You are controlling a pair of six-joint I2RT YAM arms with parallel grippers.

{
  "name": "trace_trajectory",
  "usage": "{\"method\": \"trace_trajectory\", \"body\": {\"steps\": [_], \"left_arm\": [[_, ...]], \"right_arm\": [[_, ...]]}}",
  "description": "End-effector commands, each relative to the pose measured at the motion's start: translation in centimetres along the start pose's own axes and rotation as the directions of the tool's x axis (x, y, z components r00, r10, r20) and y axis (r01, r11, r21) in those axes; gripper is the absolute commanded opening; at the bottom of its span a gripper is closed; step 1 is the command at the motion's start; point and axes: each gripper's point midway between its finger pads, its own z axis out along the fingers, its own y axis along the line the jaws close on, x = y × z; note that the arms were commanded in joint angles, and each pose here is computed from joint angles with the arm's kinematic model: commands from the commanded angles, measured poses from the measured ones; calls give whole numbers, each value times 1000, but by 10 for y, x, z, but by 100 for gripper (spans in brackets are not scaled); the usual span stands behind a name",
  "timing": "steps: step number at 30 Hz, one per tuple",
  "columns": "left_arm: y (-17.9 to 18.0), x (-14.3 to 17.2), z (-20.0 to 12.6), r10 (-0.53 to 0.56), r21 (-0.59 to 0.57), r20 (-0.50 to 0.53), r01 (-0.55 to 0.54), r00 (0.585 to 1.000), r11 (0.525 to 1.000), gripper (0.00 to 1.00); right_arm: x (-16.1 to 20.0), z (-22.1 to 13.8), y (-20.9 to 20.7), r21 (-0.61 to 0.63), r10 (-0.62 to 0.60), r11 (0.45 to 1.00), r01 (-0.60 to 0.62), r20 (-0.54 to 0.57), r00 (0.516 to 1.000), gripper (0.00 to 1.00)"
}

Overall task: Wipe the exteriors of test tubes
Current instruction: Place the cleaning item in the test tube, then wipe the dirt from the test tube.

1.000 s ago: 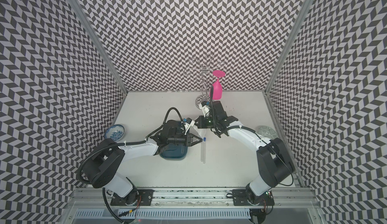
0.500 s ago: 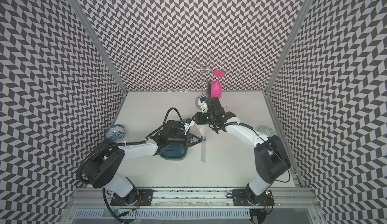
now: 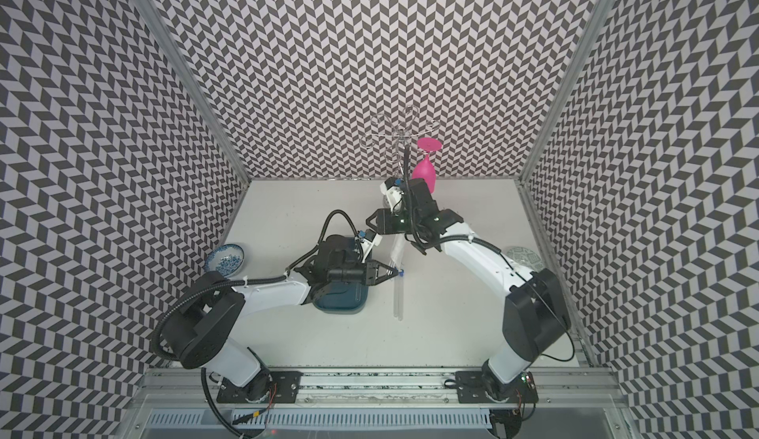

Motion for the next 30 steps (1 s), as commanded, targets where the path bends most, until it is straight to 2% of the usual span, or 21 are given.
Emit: {"method": "trace_trajectory", "body": {"steps": [1, 5, 10, 19, 27, 30], "left_arm": [[0, 1, 0, 2, 23, 2, -2, 1000, 1000, 14], [2, 1, -2, -5, 22, 7, 5, 1000, 1000, 14], [2, -1, -5, -7, 23, 16, 6, 1000, 1000, 14], [2, -3, -8, -11, 26, 25, 10, 1000, 1000, 14], [-3, -7, -11, -5, 37, 44, 3, 999, 999, 14], [-6, -9, -13, 2, 40, 53, -4, 999, 999, 14]], "right_arm": [[-28, -28, 29, -33, -52, 998, 55, 93, 994, 39], [-35, -51, 22, 49, -59, 997, 52, 157, 986, 40], [-11, -68, 6, 58, -8, 998, -2, 180, 984, 41], [65, -58, -14, -51, 110, 993, -105, 109, 988, 41], [81, -38, -21, -73, 128, 990, -124, 47, 991, 40], [82, -31, -27, -68, 131, 990, -127, 58, 990, 34]]}}
